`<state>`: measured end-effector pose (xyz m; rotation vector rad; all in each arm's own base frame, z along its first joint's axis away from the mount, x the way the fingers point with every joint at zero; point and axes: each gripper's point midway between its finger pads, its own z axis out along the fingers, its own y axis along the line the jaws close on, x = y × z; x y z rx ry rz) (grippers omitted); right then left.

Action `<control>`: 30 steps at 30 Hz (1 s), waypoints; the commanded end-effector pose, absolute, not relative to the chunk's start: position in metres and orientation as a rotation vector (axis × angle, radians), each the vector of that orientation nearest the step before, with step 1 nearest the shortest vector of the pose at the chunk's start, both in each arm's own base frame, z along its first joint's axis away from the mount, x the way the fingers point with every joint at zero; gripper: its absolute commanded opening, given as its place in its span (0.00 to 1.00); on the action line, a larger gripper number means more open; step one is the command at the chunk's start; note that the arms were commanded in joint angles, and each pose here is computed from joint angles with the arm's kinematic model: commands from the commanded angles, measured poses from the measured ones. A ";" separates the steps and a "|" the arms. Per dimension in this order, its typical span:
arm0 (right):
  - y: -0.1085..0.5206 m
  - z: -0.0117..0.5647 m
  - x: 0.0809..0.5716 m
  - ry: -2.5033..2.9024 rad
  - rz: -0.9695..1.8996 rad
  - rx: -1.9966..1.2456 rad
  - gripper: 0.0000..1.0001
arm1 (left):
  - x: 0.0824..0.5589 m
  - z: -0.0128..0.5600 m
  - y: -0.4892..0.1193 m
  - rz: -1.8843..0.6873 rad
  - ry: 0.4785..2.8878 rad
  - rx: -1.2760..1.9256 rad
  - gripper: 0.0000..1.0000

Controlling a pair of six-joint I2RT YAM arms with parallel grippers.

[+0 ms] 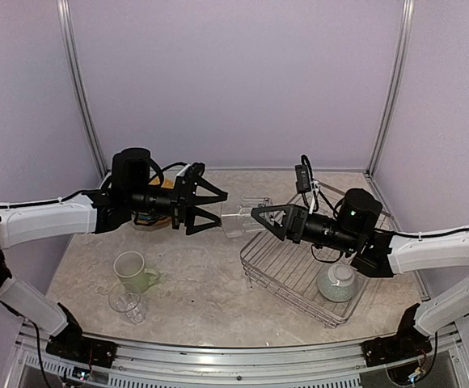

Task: Unload the mixed dishes from the dish rack
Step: Pass from the right arm to the left

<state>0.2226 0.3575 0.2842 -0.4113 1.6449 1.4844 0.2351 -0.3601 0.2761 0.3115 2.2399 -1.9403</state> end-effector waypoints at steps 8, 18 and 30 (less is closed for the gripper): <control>0.362 0.311 0.214 1.507 1.604 -0.429 0.00 | 0.215 0.313 -0.385 -2.097 2.077 0.522 0.73; 0.360 0.309 0.214 1.502 1.605 -0.415 0.00 | 0.209 0.320 -0.388 -2.193 2.035 0.543 0.39; 0.363 0.304 0.216 1.507 1.607 -0.408 0.03 | 0.211 0.318 -0.393 -2.251 2.036 0.546 0.03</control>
